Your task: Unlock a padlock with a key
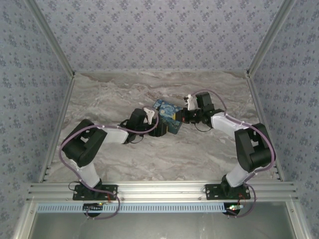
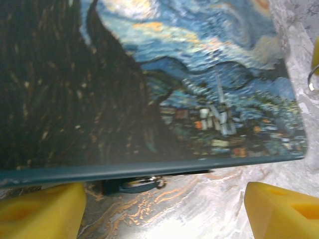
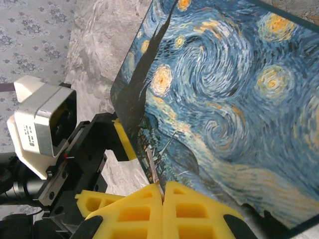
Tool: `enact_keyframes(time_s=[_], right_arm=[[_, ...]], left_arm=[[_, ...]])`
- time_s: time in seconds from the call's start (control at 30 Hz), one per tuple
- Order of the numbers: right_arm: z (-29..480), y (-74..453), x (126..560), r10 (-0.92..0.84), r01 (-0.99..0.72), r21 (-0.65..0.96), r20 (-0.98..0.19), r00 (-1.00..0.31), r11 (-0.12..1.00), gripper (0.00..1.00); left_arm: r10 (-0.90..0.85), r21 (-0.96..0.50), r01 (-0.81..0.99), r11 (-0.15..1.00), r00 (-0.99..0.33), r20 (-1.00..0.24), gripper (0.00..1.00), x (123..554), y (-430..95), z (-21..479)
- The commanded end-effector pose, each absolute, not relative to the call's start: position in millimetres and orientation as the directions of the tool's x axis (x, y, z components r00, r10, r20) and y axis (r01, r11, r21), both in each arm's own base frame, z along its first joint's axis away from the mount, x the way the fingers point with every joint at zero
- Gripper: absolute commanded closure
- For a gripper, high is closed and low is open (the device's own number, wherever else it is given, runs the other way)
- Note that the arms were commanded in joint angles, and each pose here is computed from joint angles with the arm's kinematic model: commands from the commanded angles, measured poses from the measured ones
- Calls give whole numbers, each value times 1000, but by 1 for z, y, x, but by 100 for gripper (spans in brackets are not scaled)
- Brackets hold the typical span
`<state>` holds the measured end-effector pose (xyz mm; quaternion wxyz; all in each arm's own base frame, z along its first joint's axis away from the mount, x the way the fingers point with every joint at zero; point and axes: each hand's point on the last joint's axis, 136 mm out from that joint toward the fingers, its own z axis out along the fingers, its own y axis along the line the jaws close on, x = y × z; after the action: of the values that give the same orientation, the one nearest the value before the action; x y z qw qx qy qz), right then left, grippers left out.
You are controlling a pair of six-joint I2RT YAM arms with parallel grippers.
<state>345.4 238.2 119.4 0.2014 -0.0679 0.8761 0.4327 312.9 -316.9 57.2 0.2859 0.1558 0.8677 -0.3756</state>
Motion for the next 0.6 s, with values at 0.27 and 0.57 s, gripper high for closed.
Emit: enact_keyframes(time_s=[0.27,0.57], right_arm=[[106,240,351,44,-276,708,-398,-916,650,100],[102,241,349,38,-277,702,-397,-917,656,100]], left_arm=[[66,-546,496,675,-778,-625,21,309,-332,38],[81,-549,507,665,-779,-622,31,306,-342,32]])
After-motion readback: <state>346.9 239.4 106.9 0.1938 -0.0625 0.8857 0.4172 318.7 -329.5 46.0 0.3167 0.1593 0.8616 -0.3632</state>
